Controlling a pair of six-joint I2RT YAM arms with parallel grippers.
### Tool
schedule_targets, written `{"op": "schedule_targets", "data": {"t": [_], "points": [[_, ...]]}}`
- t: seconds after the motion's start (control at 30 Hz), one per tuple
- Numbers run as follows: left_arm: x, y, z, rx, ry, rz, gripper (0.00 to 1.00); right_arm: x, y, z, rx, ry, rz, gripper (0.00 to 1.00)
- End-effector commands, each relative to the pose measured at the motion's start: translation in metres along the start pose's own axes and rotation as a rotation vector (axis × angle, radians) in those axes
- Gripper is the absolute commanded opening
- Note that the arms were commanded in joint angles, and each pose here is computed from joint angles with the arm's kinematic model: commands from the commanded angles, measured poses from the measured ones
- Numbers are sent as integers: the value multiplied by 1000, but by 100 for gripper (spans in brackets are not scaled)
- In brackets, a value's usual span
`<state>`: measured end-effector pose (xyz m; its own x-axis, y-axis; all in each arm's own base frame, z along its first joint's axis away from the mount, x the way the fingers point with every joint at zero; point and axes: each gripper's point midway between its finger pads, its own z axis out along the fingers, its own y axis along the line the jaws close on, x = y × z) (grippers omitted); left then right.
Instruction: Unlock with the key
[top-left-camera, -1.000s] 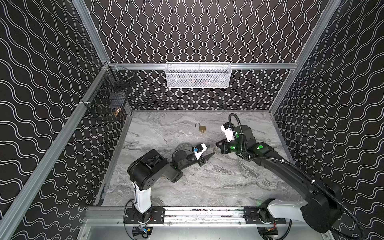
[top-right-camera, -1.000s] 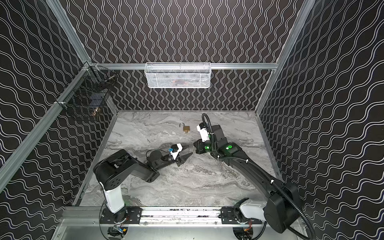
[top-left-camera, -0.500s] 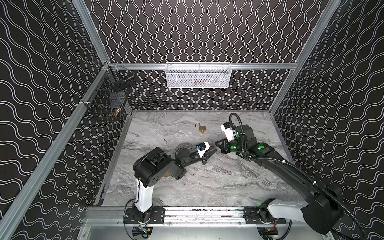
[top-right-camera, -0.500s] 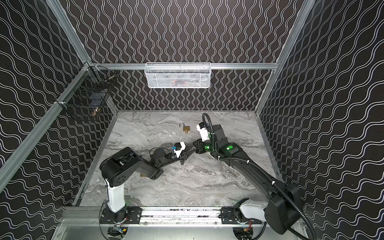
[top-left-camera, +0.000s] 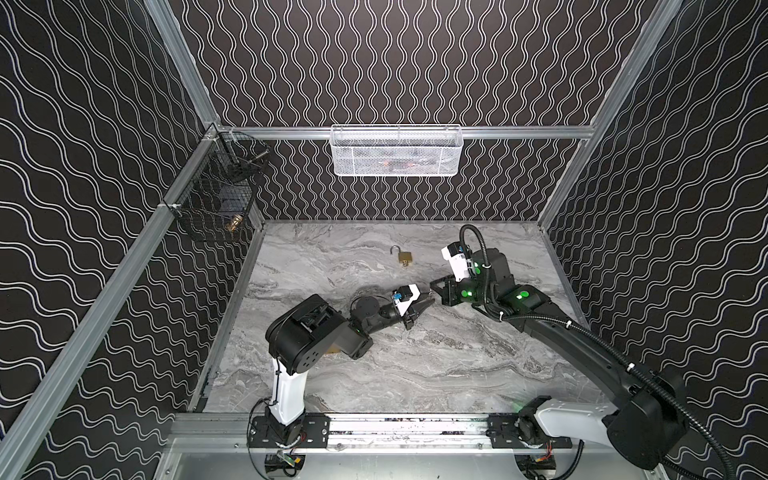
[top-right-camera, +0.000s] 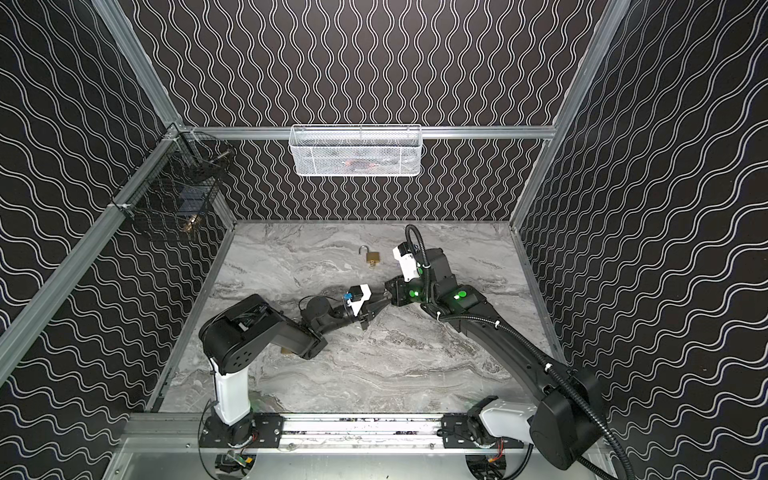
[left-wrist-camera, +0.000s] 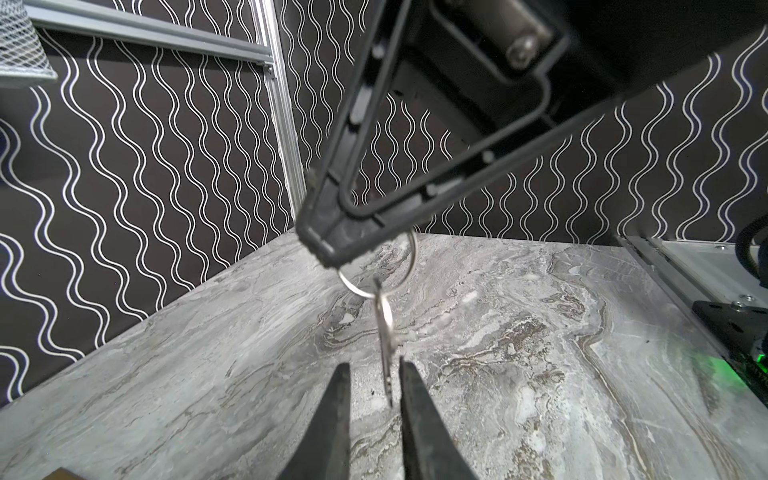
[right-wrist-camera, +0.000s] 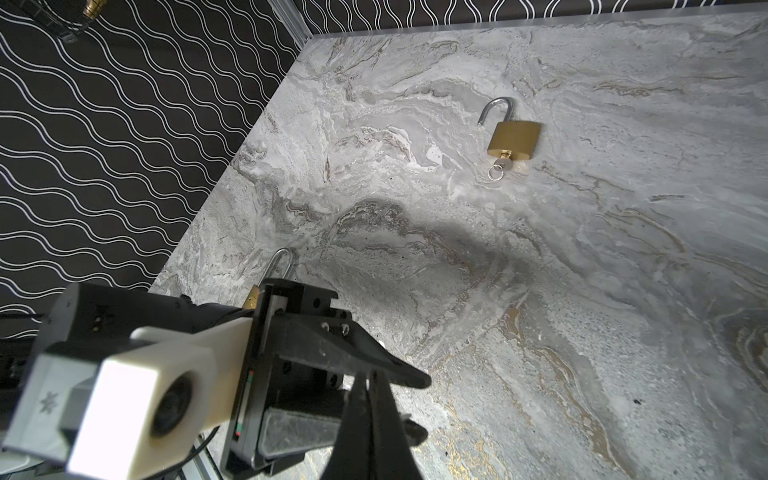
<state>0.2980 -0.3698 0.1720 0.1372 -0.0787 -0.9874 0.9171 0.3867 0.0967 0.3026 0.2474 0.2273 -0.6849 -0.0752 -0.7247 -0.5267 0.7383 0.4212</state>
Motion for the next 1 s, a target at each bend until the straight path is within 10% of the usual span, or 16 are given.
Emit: {"op": "schedule_targets", "data": {"t": [0.0,0.27,0.57,0.97], "points": [[-13,2,2,-6,-45,34,24,-4,4,1,-18,-17,-6,0],[-13,5,1,-24,-43,44,0,-3,2,-1,-6,-15,-12,0],[-15,6,-15,-64,28,255,0,-14,10,-21,-14,-78,-27,10],[-24,26,-58,106,818,926,0,-14,-1,-80,87,-299,-86,43]]}}
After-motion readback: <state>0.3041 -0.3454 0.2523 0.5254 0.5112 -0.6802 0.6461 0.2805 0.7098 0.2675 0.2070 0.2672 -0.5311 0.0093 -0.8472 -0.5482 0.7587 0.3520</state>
